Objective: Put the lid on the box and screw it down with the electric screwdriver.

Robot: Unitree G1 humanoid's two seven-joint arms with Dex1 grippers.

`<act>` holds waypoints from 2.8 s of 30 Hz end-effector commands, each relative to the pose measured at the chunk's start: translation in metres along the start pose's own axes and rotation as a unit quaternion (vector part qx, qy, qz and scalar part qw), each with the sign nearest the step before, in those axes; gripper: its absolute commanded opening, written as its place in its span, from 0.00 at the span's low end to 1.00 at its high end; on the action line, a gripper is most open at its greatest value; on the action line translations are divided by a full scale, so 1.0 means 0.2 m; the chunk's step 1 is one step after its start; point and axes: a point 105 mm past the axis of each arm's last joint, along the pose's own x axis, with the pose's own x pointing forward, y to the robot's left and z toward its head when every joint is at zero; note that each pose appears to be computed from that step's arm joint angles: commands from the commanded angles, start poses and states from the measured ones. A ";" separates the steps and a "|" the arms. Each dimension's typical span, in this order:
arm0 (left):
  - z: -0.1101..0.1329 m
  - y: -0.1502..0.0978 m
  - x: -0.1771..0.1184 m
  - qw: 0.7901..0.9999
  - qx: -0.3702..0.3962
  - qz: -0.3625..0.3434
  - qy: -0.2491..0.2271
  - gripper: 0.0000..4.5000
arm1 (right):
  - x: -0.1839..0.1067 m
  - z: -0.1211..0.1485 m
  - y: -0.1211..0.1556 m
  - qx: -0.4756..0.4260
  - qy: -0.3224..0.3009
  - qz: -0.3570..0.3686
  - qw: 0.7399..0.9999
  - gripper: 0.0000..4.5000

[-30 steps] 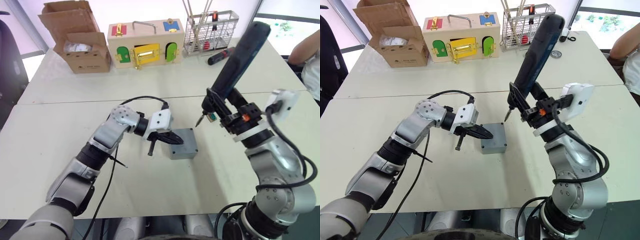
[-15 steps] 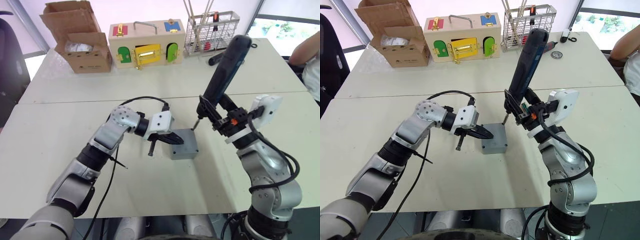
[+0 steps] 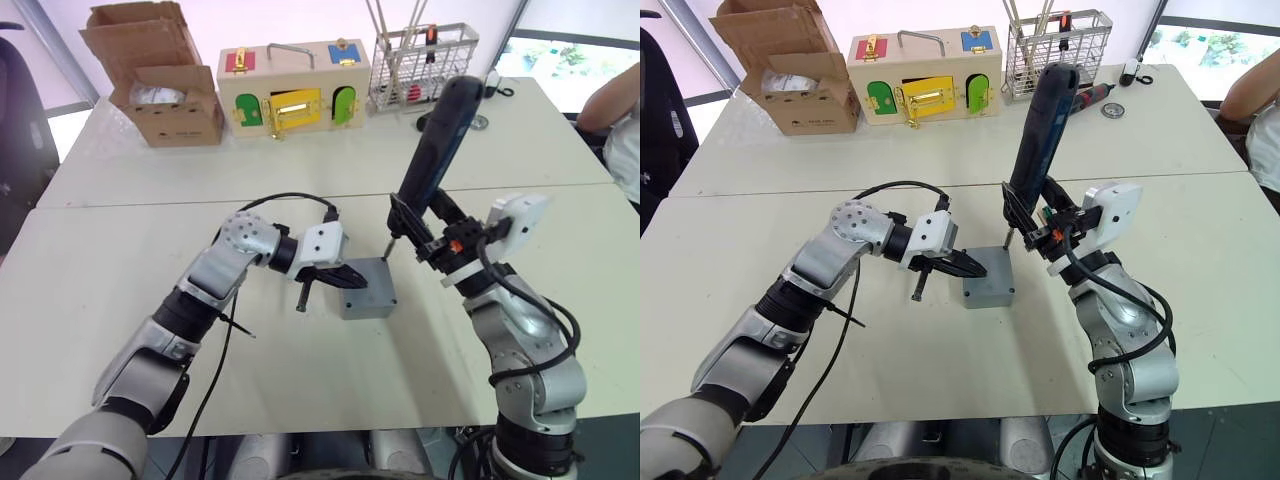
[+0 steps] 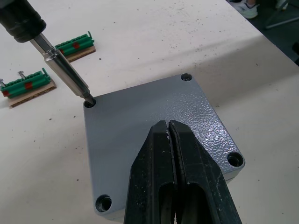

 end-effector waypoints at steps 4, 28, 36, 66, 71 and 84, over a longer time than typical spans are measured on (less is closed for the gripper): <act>-0.01 -0.01 -0.01 1.000 -0.004 0.006 0.007 0.00 | 0.01 0.01 0.03 -0.020 -0.013 0.013 1.000 0.43; -0.01 -0.02 0.00 1.000 -0.009 0.007 0.005 0.00 | -0.01 -0.08 0.08 -0.042 0.017 0.030 0.999 0.43; -0.03 -0.04 0.00 1.000 -0.010 -0.004 0.017 0.00 | -0.14 -0.33 0.11 -0.019 0.120 0.040 0.992 0.43; -0.12 -0.10 0.03 0.998 -0.032 -0.028 0.045 0.00 | -0.19 -0.44 0.07 0.013 0.183 0.024 0.983 0.43; -0.12 -0.11 0.04 0.998 -0.032 -0.027 0.044 0.00 | -0.21 -0.47 0.06 0.011 0.208 0.031 0.978 0.43; -0.13 -0.11 0.06 0.998 -0.036 -0.024 0.042 0.00 | -0.21 -0.49 0.04 0.014 0.234 0.029 0.972 0.43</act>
